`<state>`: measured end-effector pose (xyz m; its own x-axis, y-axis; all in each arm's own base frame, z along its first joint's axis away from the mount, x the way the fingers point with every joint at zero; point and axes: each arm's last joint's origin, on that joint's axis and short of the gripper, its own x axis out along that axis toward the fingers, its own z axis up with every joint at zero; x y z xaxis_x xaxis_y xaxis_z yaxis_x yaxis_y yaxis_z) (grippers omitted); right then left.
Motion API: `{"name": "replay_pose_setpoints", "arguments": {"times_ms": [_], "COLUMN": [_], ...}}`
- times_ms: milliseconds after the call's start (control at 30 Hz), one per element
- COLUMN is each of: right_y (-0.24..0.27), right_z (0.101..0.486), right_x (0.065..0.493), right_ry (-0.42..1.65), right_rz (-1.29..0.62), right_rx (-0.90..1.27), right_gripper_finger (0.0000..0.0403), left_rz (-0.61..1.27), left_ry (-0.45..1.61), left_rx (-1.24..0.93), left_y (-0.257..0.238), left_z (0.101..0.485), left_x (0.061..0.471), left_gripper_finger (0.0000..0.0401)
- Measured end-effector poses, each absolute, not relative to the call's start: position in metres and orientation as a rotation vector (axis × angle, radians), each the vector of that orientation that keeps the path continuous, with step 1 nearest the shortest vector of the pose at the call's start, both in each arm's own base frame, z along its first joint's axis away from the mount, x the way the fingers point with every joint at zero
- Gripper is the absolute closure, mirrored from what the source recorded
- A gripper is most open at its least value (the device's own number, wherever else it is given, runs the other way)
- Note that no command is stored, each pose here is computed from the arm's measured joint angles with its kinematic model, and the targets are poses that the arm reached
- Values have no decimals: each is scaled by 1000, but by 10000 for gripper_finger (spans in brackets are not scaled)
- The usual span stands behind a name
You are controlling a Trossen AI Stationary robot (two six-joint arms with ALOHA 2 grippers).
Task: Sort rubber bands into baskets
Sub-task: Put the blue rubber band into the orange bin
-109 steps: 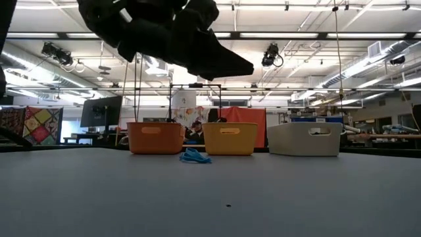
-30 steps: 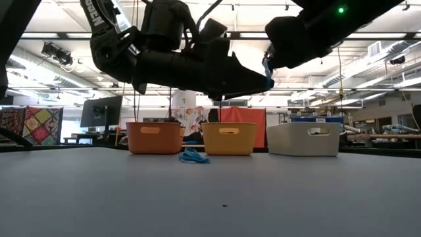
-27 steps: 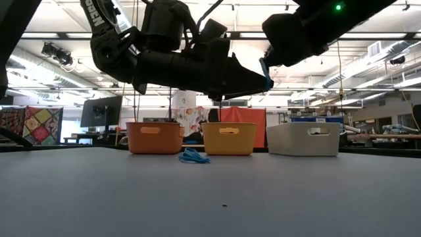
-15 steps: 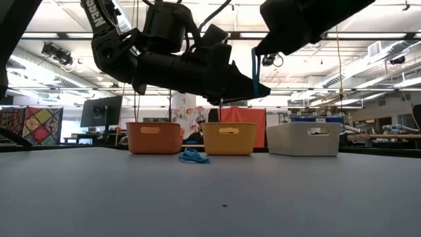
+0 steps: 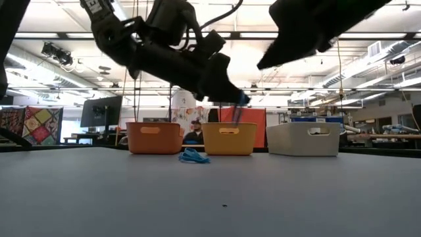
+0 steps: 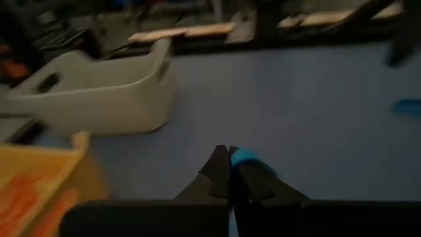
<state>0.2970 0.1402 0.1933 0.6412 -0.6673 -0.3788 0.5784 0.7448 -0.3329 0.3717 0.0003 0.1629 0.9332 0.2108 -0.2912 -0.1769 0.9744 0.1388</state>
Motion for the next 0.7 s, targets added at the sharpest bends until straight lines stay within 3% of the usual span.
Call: {"name": "replay_pose_setpoints", "arguments": {"times_ms": [233,333,700], "right_y": [131,127,111], "right_z": [182,177,155], "right_x": [293,293,298], "right_ry": [647,666,617], "right_rz": [-698,-706,-669], "right_rx": [100,121,283], "right_gripper_finger": [238,215,203], "left_rz": [247,263,488], "left_ry": [472,524,605], "left_rx": [161,176,137], "left_y": [13,20,63], "left_z": [181,192,244], "left_x": [352,342,289], "left_gripper_finger": [397,396,394]}}
